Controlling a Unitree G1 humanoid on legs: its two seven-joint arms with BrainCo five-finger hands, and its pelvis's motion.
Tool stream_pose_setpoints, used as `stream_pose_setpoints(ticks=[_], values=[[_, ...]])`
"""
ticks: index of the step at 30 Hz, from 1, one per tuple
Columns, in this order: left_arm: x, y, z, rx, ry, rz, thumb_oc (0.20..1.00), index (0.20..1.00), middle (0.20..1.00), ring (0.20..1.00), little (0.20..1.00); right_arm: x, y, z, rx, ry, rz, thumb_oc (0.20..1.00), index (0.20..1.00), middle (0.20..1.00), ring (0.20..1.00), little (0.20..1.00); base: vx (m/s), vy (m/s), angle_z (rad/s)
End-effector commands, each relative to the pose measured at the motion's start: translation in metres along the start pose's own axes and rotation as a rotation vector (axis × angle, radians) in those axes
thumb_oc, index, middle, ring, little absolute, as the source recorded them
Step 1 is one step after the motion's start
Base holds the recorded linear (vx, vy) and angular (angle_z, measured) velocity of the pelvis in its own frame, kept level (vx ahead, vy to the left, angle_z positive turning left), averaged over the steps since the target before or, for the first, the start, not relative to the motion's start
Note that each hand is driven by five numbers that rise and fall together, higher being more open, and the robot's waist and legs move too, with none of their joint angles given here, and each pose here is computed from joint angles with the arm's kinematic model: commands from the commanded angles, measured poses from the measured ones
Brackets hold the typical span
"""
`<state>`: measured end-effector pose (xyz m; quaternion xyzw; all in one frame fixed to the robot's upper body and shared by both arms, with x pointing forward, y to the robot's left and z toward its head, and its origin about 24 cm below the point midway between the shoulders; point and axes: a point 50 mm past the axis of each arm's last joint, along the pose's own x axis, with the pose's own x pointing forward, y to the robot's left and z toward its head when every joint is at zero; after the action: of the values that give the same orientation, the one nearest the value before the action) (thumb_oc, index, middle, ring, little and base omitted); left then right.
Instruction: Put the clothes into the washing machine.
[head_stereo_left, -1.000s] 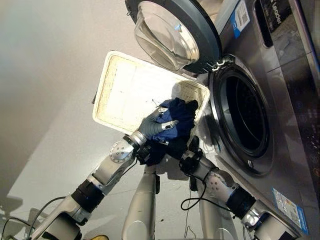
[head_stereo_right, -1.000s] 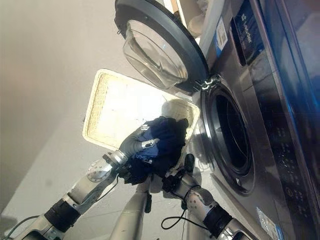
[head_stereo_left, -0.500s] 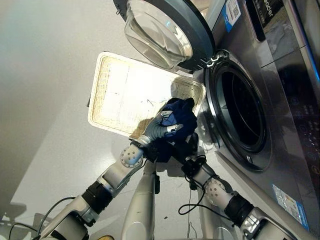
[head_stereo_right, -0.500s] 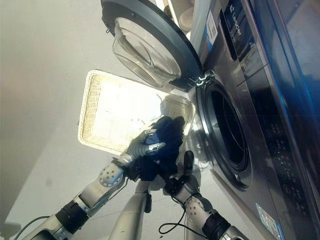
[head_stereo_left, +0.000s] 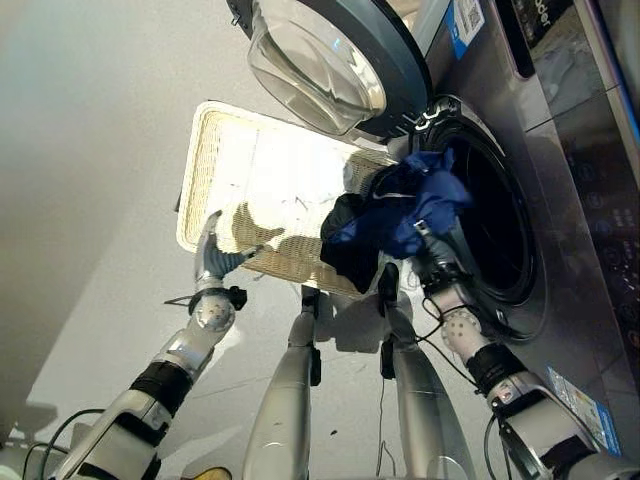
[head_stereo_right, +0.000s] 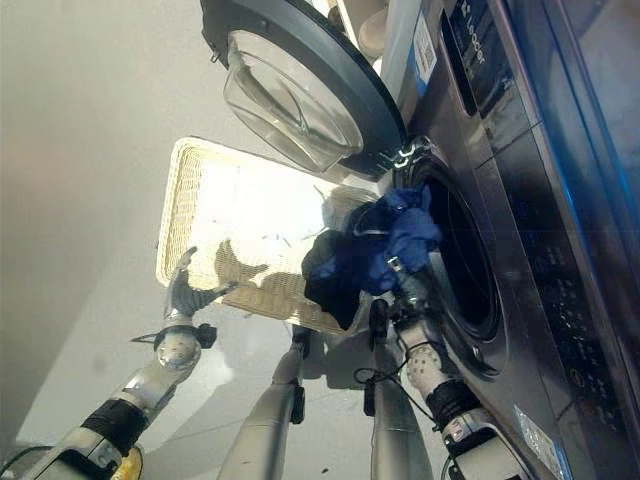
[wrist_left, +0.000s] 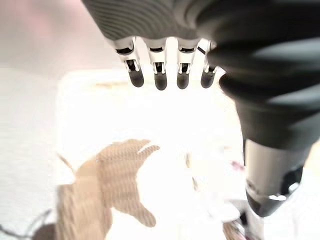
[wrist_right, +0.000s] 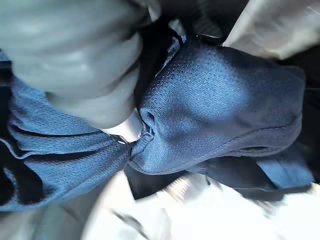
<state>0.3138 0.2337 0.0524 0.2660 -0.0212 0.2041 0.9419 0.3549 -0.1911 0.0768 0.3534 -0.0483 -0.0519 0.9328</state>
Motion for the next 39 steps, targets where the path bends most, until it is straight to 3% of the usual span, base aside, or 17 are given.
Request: stream_pose_setpoints(ticks=[1,4,9,13,14,15,17,18,19,20,24,25,27,29,33,39], values=[[-0.003,-0.004,0.004,-0.138,-0.005,0.016,1.0,1.0,1.0,1.0,1.0,0.017,0.001,0.069,0.17,-0.269,-0.006,0.2,0.2,0.2,0.2,0.2,0.04,0.014,-0.11],[-0.004,-0.002,-0.006,-0.146,0.029,0.029,1.0,1.0,1.0,1.0,1.0,0.026,-0.01,0.112,0.398,-0.421,-0.092,0.2,0.2,0.2,0.2,0.2,0.02,-0.008,-0.15],[-0.007,0.002,-0.017,-0.161,0.05,0.037,1.0,1.0,1.0,1.0,1.0,0.021,-0.033,0.172,0.584,-0.65,-0.287,0.2,0.2,0.2,0.2,0.2,0.01,-0.022,-0.09],[-0.007,0.017,-0.026,-0.139,0.055,0.015,1.0,1.0,1.0,1.0,1.0,-0.025,-0.068,0.262,0.803,-1.122,-0.495,0.2,0.2,0.2,0.2,0.2,0.05,-0.064,0.03],[-0.006,0.018,-0.026,-0.139,0.054,0.012,1.0,1.0,1.0,1.0,1.0,-0.032,-0.071,0.267,0.832,-1.181,-0.509,0.2,0.2,0.2,0.2,0.2,0.04,-0.094,0.03],[-0.007,0.023,-0.028,-0.131,0.054,-0.002,1.0,1.0,1.0,1.0,1.0,-0.062,-0.077,0.288,0.94,-1.46,-0.508,0.2,0.2,0.2,0.2,0.2,0.01,-0.08,0.1],[-0.005,0.028,-0.027,-0.129,0.052,-0.006,1.0,1.0,1.0,1.0,1.0,-0.079,-0.085,0.294,0.983,-1.576,-0.53,0.2,0.2,0.2,0.2,0.2,0.02,-0.052,0.1],[-0.005,0.03,-0.026,-0.13,0.061,-0.012,1.0,1.0,1.0,1.0,1.0,-0.094,-0.092,0.3,1.052,-1.656,-0.568,0.404,0.404,0.404,0.404,0.404,0.03,-0.016,0.05],[-0.005,0.03,-0.025,-0.129,0.061,-0.015,1.0,1.0,1.0,1.0,1.0,-0.096,-0.093,0.301,1.057,-1.661,-0.57,0.504,0.504,0.504,0.504,0.504,0.05,-0.026,0.07],[-0.004,0.03,-0.024,-0.131,0.063,-0.023,1.0,1.0,1.0,1.0,1.0,-0.102,-0.097,0.306,1.062,-1.677,-0.577,1.0,1.0,1.0,1.0,1.0,0.04,-0.013,0.08],[-0.004,0.021,-0.021,-0.136,0.067,-0.063,1.0,1.0,1.0,1.0,1.0,-0.084,-0.095,0.307,1.069,-1.485,-0.521,1.0,1.0,1.0,1.0,1.0,0.02,-0.006,0.02],[-0.002,0.014,-0.017,-0.147,0.062,-0.082,1.0,1.0,1.0,1.0,1.0,-0.059,-0.088,0.292,1.082,-1.302,-0.508,1.0,1.0,1.0,1.0,1.0,0.03,-0.007,-0.04],[-0.002,0.009,-0.014,-0.159,0.06,-0.091,1.0,1.0,1.0,1.0,1.0,-0.043,-0.082,0.282,1.075,-1.188,-0.487,1.0,1.0,1.0,1.0,1.0,0.03,0.007,-0.02],[0.0,0.004,-0.01,-0.18,0.058,-0.105,1.0,1.0,1.0,1.0,1.0,-0.003,-0.071,0.244,0.962,-0.858,-0.41,1.0,1.0,1.0,1.0,1.0,0.03,-0.003,0.02],[0.005,-0.001,-0.005,-0.194,0.059,-0.113,1.0,1.0,1.0,1.0,1.0,0.032,-0.053,0.197,0.777,-0.465,-0.284,1.0,1.0,1.0,1.0,1.0,0.0,-0.054,0.04],[-0.002,-0.007,-0.013,-0.266,0.113,-0.097,1.0,1.0,1.0,1.0,1.0,0.042,-0.031,0.175,0.477,-0.394,-0.122,1.0,1.0,1.0,1.0,1.0,-0.01,-0.037,0.01]])
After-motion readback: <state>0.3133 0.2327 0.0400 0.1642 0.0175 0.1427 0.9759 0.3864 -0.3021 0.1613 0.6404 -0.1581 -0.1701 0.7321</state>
